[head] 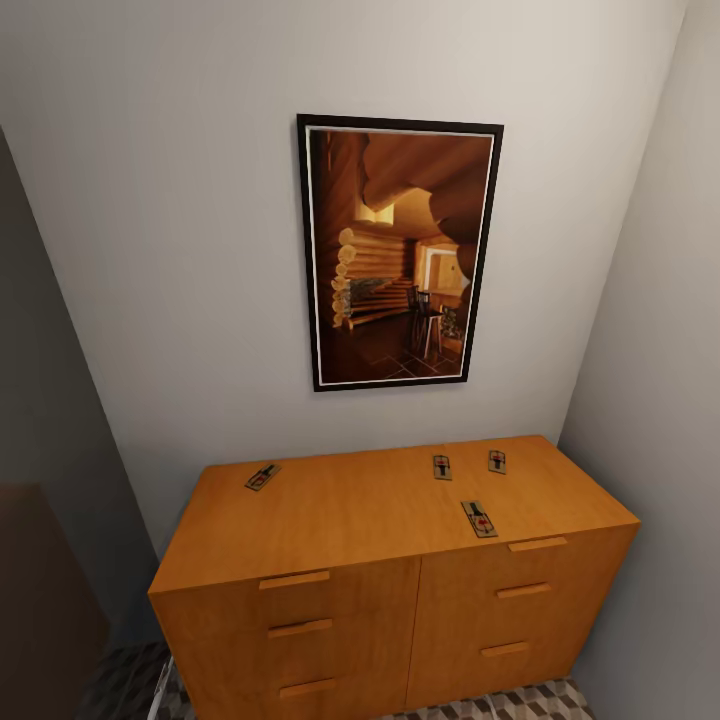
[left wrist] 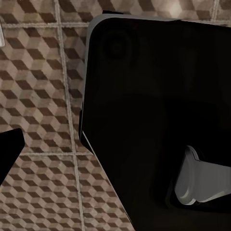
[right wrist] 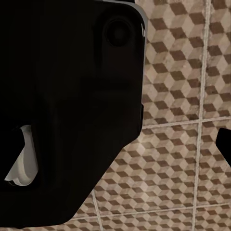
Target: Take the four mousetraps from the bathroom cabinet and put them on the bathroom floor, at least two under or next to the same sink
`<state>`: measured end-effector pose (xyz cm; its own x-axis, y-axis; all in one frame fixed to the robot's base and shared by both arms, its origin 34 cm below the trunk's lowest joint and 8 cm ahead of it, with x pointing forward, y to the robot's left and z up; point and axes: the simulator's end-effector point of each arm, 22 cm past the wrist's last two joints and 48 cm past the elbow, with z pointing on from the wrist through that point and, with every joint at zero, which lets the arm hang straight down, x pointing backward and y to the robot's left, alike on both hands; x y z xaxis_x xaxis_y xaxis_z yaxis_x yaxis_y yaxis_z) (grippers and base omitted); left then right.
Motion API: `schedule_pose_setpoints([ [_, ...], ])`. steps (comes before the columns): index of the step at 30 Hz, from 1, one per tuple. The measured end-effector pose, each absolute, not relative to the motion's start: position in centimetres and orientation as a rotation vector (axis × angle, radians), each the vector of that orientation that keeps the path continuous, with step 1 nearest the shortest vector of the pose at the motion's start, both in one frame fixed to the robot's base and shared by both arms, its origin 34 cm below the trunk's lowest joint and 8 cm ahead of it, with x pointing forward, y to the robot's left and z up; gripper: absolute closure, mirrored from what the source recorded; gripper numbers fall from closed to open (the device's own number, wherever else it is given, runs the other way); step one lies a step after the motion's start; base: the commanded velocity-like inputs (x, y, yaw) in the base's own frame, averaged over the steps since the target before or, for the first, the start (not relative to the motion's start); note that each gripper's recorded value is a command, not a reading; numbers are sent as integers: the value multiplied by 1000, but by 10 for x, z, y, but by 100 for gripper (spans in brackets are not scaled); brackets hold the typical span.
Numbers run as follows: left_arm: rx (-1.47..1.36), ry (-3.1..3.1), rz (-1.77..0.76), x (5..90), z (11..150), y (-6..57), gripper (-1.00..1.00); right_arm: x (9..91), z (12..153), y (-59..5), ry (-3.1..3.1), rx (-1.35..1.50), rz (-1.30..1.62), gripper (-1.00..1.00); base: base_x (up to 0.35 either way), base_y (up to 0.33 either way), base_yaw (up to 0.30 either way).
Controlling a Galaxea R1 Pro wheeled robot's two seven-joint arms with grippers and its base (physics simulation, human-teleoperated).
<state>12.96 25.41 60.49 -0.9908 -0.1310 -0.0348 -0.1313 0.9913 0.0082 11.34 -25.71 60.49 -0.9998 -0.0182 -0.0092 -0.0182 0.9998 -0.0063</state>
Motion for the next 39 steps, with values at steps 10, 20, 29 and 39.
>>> schedule_pose_setpoints([
  [10,-195,3054,11,152,606,255,-100,114,605,-256,3132,-29,-8,-100,0,0,0],
  [20,-182,3018,6,170,607,256,-100,114,605,-256,3132,-25,-8,-100,0,0,0],
  [29,-179,3014,6,173,608,255,-100,113,605,-256,3134,-19,-13,-100,0,0,0],
  [39,-188,3023,2,167,607,255,-100,113,605,-257,3134,-15,-17,-100,0,0,0],
])
